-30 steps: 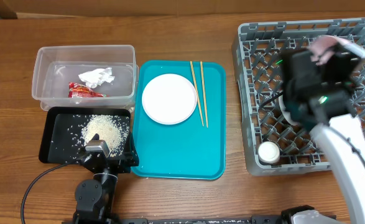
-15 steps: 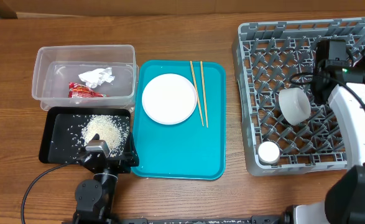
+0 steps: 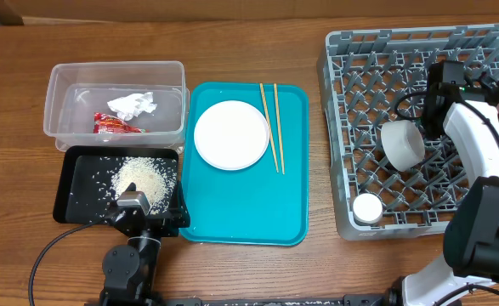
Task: Sort waste into correct bins and load items into the dishwasher
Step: 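Carry the pink bowl into the dish rack with the right gripper, then reach the right gripper to the white plate edge and grasp it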
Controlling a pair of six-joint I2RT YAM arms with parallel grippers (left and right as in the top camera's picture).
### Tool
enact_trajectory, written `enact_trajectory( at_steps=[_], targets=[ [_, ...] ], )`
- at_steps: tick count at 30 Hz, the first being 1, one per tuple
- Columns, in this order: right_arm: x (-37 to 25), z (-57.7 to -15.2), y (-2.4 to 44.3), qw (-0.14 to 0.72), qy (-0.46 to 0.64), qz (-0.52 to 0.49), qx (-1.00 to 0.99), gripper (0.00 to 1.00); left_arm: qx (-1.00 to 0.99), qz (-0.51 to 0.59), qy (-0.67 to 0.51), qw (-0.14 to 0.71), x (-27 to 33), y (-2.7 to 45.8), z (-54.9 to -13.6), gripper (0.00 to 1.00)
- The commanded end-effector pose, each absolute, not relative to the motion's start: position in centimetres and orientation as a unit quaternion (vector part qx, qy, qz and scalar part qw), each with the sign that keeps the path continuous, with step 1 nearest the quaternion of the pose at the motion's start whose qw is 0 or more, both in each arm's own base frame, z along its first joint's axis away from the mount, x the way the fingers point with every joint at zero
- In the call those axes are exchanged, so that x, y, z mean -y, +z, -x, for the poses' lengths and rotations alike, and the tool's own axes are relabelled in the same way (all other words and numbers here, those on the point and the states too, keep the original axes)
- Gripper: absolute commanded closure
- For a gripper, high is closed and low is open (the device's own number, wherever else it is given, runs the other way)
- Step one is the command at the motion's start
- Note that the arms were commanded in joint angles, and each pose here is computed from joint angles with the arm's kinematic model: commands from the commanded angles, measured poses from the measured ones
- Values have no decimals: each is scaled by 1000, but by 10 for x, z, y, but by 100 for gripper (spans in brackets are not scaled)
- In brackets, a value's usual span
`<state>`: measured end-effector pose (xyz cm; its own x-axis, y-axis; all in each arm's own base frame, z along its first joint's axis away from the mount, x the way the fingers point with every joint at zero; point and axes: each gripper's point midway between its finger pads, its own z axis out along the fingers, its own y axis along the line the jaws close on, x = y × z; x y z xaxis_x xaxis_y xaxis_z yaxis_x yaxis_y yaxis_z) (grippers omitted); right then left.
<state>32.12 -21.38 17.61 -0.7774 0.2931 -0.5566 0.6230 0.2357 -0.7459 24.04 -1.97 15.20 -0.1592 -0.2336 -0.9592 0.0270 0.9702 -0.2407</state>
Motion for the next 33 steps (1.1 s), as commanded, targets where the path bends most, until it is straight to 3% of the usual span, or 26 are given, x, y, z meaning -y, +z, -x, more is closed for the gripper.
enact_trajectory(
  at_steps=[1,9,18,33],
  targets=[
    [205,-325,177,153,-542,-281,-777,96,-752,65,-95,649,18,153,-240,0],
    [189,-332,171,147,-533,-245,-796,95,-752,65,-95,649,18,153,-240,0],
    [204,-333,213,135,-637,-203,-731,96,-752,65,-95,649,18,153,-240,0],
    [185,-332,169,105,-607,-138,-775,96,-752,65,-95,649,18,153,-240,0]
  ],
)
